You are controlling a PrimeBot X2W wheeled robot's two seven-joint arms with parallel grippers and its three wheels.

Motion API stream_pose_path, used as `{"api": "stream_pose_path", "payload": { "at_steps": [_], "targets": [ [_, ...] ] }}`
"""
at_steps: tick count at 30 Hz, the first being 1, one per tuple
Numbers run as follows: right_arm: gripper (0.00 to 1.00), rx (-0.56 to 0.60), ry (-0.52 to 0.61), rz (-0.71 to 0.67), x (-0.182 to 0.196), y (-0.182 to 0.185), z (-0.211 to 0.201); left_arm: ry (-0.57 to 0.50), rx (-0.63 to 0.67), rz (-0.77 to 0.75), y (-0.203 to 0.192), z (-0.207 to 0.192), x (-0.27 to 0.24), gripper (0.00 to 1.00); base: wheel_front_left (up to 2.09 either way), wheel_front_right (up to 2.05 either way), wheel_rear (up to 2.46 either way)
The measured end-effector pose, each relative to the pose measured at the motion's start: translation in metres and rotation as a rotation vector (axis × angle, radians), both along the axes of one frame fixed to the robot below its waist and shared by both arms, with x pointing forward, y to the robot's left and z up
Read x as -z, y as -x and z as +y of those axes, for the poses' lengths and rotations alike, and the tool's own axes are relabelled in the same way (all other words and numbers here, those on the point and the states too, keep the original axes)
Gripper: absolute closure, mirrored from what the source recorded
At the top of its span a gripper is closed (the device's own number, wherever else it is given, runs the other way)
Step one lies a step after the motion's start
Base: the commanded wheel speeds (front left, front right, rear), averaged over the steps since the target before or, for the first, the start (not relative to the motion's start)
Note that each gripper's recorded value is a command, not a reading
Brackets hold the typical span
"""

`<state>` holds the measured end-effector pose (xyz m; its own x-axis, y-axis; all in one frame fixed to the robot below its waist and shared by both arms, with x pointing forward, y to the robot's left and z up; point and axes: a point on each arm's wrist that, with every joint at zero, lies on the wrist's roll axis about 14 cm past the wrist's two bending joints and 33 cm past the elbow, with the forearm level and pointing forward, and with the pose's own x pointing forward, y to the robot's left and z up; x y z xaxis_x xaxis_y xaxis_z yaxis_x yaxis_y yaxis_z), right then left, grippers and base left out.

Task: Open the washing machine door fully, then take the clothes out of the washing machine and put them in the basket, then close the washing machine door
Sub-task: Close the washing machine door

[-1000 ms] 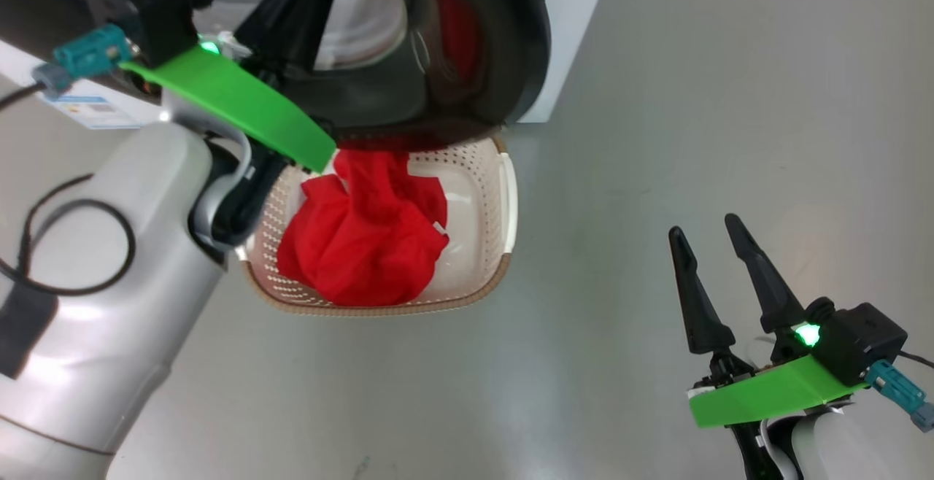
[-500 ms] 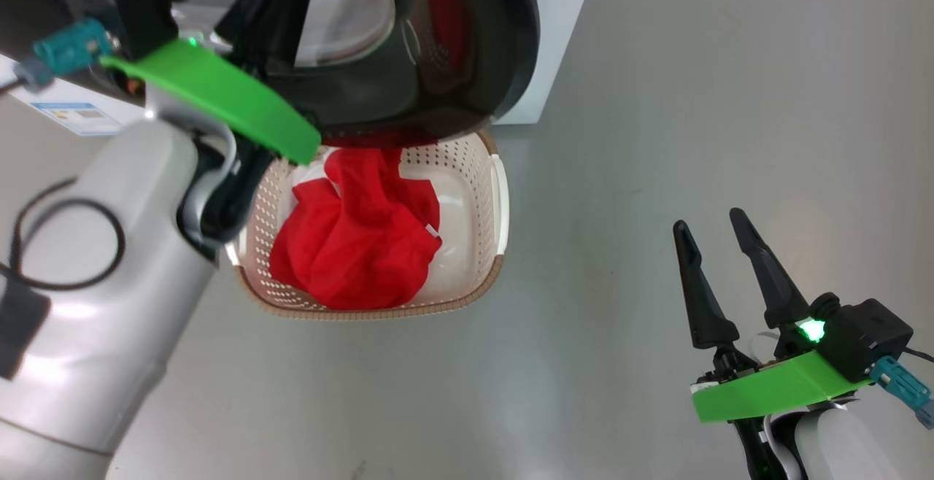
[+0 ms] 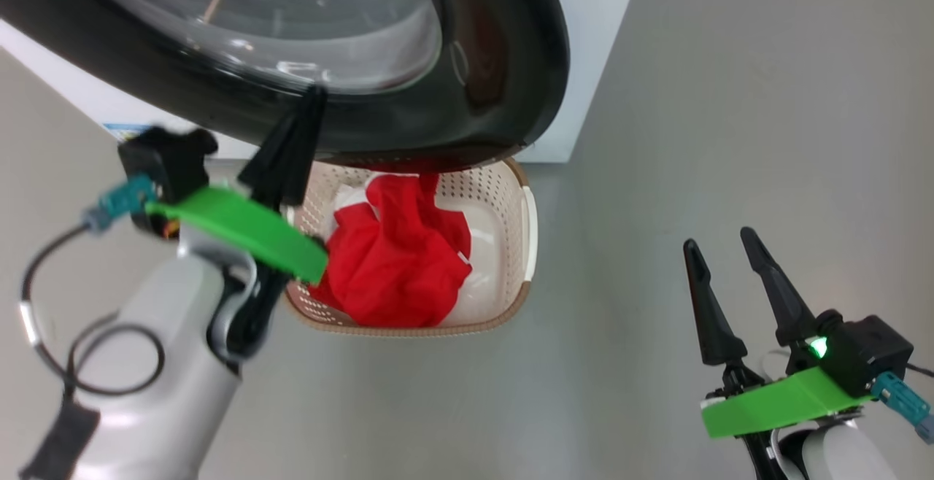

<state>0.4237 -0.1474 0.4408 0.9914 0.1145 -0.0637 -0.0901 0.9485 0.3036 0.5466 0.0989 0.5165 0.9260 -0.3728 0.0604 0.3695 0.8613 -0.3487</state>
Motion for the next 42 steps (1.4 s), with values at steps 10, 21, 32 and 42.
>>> {"api": "stream_pose_path", "payload": {
  "at_steps": [10,21,32,42],
  "targets": [
    [0.00,-0.010,0.012,-0.002,-0.006,0.019,0.002,-0.031,-0.121,0.062,0.049,0.042,0.025,0.44,0.00,0.00,0.00],
    [0.00,0.016,0.021,0.001,-0.011,0.045,-0.007,-0.047,-0.253,0.086,0.099,0.085,0.039,0.00,0.00,0.00,0.00],
    [0.00,0.059,0.031,0.007,-0.013,0.069,-0.022,-0.103,-0.336,0.096,0.138,0.110,0.049,0.00,0.00,0.00,0.00],
    [0.00,0.086,0.035,0.009,-0.014,0.084,-0.031,-0.139,-0.399,0.093,0.166,0.129,0.051,0.00,0.00,0.00,0.00]
  ]
}}
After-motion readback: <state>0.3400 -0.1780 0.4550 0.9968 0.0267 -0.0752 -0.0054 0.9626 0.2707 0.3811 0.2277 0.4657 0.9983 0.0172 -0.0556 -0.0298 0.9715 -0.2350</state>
